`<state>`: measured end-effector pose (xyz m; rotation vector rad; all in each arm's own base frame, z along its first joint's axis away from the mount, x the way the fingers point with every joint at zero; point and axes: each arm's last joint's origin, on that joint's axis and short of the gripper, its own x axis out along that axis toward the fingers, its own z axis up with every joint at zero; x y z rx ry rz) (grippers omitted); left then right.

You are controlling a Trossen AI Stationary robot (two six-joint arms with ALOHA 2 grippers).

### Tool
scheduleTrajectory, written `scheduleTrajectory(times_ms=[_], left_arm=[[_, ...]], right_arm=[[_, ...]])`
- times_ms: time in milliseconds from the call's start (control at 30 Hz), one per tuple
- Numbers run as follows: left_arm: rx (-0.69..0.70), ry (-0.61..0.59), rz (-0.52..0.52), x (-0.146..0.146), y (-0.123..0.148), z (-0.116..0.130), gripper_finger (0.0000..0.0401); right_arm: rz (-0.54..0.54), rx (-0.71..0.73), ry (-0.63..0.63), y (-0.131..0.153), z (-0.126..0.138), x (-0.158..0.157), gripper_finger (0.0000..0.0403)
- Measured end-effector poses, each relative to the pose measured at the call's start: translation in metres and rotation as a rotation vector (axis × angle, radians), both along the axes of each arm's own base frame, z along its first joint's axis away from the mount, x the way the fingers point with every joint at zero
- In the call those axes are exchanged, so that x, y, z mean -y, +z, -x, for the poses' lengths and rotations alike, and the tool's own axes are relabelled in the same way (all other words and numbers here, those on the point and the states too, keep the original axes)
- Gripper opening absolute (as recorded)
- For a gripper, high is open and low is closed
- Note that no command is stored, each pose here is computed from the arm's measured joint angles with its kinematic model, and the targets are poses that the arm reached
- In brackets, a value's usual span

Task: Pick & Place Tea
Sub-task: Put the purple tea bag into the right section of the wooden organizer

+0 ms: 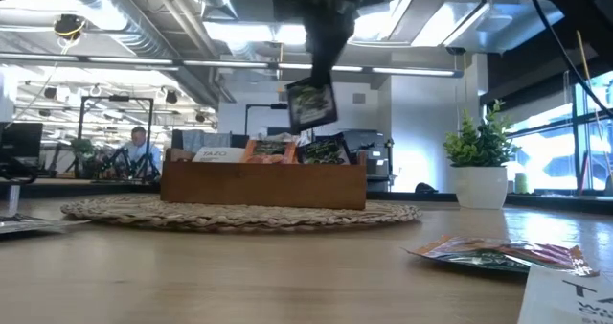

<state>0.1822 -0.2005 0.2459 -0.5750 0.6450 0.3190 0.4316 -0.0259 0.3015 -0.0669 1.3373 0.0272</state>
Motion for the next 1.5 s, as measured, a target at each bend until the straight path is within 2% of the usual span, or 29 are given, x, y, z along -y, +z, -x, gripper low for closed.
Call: scheduleTrajectory(times_ms=[100, 233, 367, 433, 800, 900, 1067, 1200, 1367, 1500], left_arm=[[-0.014, 0.003, 0.004, -0.002, -0.001, -0.002, 0.0002], [-0.019, -0.002, 0.004, -0.002, -0.001, -0.003, 0.0002], [-0.018, 0.0, 0.003, -0.002, -0.001, -0.003, 0.0002], [-0.015, 0.002, 0.0, -0.003, -0.001, -0.003, 0.0002], [-0.015, 0.0, -0.005, -0.003, -0.001, -0.003, 0.0002], [-0.015, -0.002, -0.01, -0.003, -0.001, -0.003, 0.0002], [-0.013, -0.001, -0.011, -0.003, 0.0, -0.003, 0.0002], [-0.013, -0.001, -0.01, -0.003, 0.0, -0.003, 0.0002], [-0.013, -0.001, -0.01, -0.003, 0.0, -0.003, 0.0002], [-0.013, -0.001, -0.01, -0.003, 0.0, -0.003, 0.0002]], right_arm=[[0.027, -0.032, 0.01, -0.002, 0.004, 0.001, 0.0003], [-0.015, -0.088, 0.051, -0.025, 0.004, -0.006, 0.0004], [-0.012, -0.062, 0.073, -0.044, -0.003, -0.011, 0.0004], [-0.014, -0.039, 0.072, -0.048, -0.005, -0.011, 0.0004], [-0.007, -0.102, 0.037, -0.074, 0.0, -0.011, 0.0006], [-0.031, -0.081, 0.017, -0.071, -0.002, -0.01, 0.0012], [-0.099, -0.043, 0.013, -0.061, -0.003, -0.005, 0.0048], [-0.043, 0.003, -0.005, -0.041, 0.005, -0.001, 0.0074], [-0.015, 0.078, 0.0, -0.009, 0.019, 0.005, 0.0083], [-0.029, 0.044, -0.012, -0.006, 0.026, 0.013, 0.0084]])
